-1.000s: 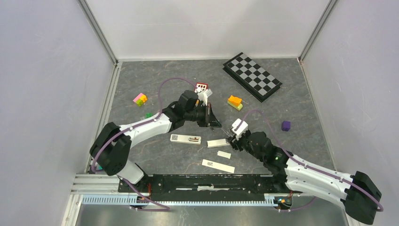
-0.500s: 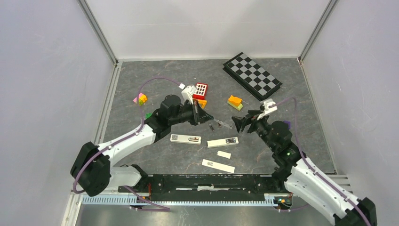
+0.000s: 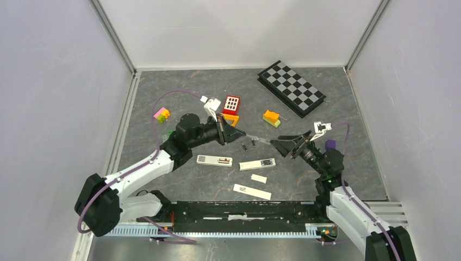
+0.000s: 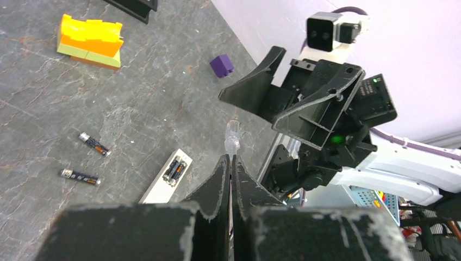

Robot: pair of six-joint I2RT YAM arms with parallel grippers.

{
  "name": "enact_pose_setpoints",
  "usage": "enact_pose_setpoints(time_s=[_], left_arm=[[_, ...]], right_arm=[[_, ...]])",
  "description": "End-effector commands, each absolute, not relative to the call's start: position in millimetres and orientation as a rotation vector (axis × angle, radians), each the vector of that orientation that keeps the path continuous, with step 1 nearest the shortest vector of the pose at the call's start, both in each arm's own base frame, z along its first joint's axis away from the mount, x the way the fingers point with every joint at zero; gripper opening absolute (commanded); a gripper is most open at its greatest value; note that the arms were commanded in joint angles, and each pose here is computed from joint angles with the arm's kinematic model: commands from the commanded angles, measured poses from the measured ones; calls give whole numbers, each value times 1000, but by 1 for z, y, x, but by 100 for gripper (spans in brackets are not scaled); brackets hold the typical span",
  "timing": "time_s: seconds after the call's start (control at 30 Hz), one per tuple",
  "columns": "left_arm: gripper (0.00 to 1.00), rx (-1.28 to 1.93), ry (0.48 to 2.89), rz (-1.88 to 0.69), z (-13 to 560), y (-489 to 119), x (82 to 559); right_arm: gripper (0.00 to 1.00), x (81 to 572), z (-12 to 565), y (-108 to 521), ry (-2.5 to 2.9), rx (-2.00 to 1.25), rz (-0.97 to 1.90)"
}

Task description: Unload the batteries from the remote control

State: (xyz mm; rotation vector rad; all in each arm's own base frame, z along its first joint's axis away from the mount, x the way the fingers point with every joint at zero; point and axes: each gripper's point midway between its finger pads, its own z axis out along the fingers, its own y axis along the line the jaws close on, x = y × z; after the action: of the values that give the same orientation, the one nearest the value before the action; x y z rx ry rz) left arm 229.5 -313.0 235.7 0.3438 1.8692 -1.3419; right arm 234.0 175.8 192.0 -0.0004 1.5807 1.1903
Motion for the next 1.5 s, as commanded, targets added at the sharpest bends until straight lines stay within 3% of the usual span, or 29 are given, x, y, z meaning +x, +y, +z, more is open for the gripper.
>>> enact_pose_setpoints(time_s=[0.0, 0.27, 0.57, 0.87, 1.07, 1.17, 1.47], left_arm=[[2, 424, 1716, -1429, 271, -318, 221], [2, 486, 1622, -1598, 294, -330, 206], [2, 504, 1573, -1685, 303, -336, 201], [2, 539, 1586, -1706, 300, -339, 197], [2, 560, 1577, -1716, 302, -340, 196], [2, 563, 1575, -1719, 302, -340, 196], [2, 561, 1565, -1725, 304, -341, 196]], right_arm=[[91, 210, 231, 188, 1431, -90, 1375], [89, 198, 242, 196, 1398, -182, 1437], [66, 189, 258, 202, 1353, -271, 1477], [57, 177, 279, 205, 1275, -366, 1484], [41, 174, 285, 206, 1251, -390, 1480], [38, 176, 278, 206, 1274, -369, 1484], [46, 173, 275, 210, 1285, -393, 1496]])
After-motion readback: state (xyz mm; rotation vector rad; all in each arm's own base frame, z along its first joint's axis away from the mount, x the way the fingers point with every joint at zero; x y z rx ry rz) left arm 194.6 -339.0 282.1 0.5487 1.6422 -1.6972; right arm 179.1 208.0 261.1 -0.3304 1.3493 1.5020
